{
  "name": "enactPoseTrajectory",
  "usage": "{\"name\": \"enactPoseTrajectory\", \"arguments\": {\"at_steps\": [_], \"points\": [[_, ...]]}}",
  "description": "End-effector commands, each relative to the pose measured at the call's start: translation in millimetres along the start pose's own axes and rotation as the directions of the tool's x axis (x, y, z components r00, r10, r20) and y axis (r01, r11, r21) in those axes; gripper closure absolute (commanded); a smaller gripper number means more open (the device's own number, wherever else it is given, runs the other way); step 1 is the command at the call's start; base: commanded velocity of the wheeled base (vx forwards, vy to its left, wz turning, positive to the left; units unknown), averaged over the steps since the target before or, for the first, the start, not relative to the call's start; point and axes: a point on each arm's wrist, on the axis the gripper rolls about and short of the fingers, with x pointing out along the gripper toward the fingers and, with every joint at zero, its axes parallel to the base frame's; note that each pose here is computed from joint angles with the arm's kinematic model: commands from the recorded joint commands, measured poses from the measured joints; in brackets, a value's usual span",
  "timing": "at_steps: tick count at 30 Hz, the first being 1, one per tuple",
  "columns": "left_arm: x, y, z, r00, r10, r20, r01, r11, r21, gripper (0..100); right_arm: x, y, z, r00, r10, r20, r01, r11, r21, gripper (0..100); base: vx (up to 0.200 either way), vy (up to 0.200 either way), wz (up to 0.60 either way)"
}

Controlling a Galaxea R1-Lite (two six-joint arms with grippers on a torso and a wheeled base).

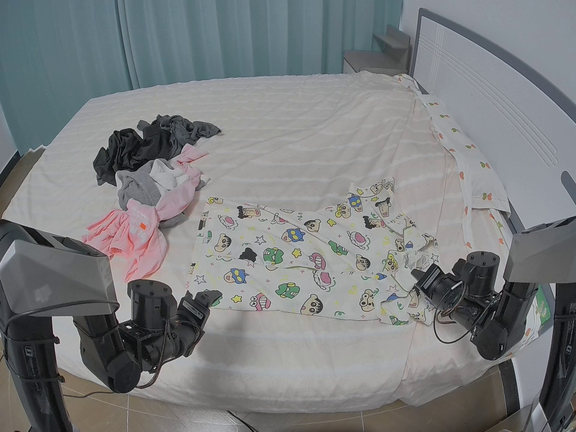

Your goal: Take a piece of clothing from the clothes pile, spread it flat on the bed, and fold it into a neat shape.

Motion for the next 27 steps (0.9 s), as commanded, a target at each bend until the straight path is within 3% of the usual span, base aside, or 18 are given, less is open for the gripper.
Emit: {"name": "enactPoseTrajectory", "arguments": {"at_steps": [1, 4, 12, 26, 27], "points": [[1.3, 1.8, -0.6, 1.0, 0.01, 0.011, -0.01, 1.0, 0.002, 0, 2.3, 18.3, 7.1, 0.999, 0.049, 0.016, -0.048, 0.996, -0.072, 100, 0.0, 0.0, 0.0], [2.2, 2.8, -2.7, 1.0, 0.016, 0.009, -0.016, 1.0, 0.005, 0, 14.5, 29.9, 17.9, 0.999, 0.047, 0.019, -0.044, 0.986, -0.163, 100, 0.0, 0.0, 0.0], [2.2, 2.8, -2.7, 1.0, 0.016, 0.01, -0.016, 1.0, 0.005, 0, 53.6, 53.8, 40.8, 0.999, 0.009, 0.031, -0.001, 0.973, -0.231, 100, 0.0, 0.0, 0.0], [3.2, 3.6, -4.1, 1.0, 0.023, 0.017, -0.023, 1.0, 0.008, 0, 83.2, 48.4, 39.5, 0.999, -0.051, -0.001, 0.048, 0.948, -0.315, 100, 0.0, 0.0, 0.0], [3.2, 3.5, -4.0, 1.0, 0.021, 0.017, -0.022, 1.0, 0.008, 0, 82.9, 47.8, 39.0, 0.999, -0.053, -0.003, 0.05, 0.947, -0.316, 0, 0.0, 0.0, 0.0]]}}
